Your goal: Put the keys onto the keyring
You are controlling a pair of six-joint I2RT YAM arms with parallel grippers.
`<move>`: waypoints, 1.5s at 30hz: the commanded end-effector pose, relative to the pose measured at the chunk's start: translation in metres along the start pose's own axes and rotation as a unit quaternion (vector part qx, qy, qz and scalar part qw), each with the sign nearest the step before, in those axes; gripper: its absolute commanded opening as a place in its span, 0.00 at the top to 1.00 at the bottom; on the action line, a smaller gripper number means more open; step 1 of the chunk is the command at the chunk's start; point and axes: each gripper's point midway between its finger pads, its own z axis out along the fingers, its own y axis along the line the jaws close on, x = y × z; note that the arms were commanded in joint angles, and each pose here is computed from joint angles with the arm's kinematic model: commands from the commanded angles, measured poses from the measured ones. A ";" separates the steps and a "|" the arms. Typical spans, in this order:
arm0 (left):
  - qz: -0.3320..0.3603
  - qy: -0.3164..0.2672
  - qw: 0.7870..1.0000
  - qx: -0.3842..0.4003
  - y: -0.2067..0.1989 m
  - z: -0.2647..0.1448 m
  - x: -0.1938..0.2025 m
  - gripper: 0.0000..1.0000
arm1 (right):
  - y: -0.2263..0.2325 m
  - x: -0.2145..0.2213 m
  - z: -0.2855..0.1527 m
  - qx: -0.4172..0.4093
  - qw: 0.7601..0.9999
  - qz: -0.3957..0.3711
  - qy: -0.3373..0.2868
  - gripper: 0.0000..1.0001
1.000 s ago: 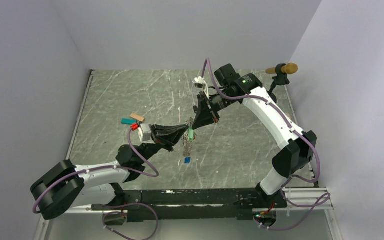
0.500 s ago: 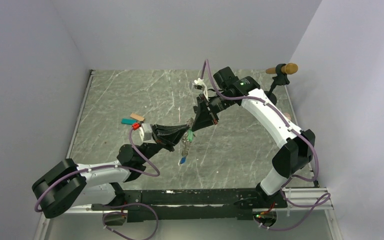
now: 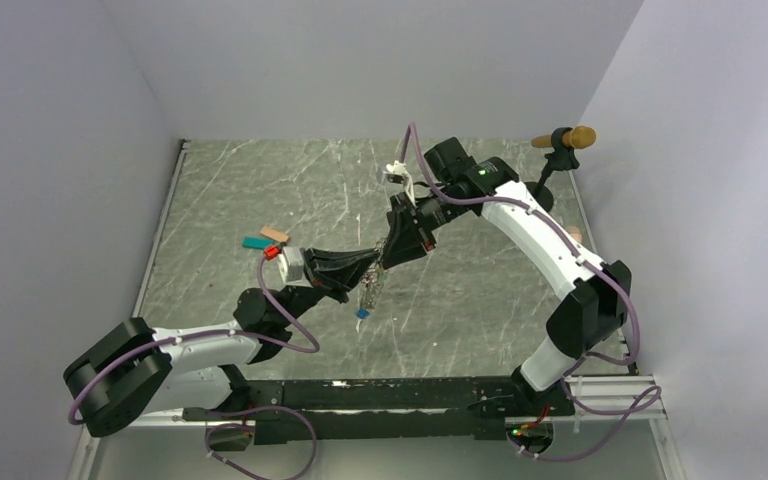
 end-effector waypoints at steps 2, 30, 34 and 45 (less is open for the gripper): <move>0.020 -0.078 0.996 0.042 -0.020 0.006 -0.050 1.00 | 0.032 -0.019 -0.016 0.020 0.995 -0.095 -0.002 0.68; 0.001 -0.036 0.996 0.078 -0.029 0.005 -0.041 1.00 | 0.036 -0.023 0.002 -0.009 0.991 -0.131 0.024 0.88; 0.005 -0.039 0.997 0.072 -0.027 0.004 -0.042 1.00 | 0.033 -0.021 0.002 0.002 0.991 -0.132 0.032 1.00; 0.009 -0.031 0.997 0.070 -0.026 0.002 -0.042 1.00 | 0.030 -0.018 0.001 0.013 0.990 -0.133 0.042 1.00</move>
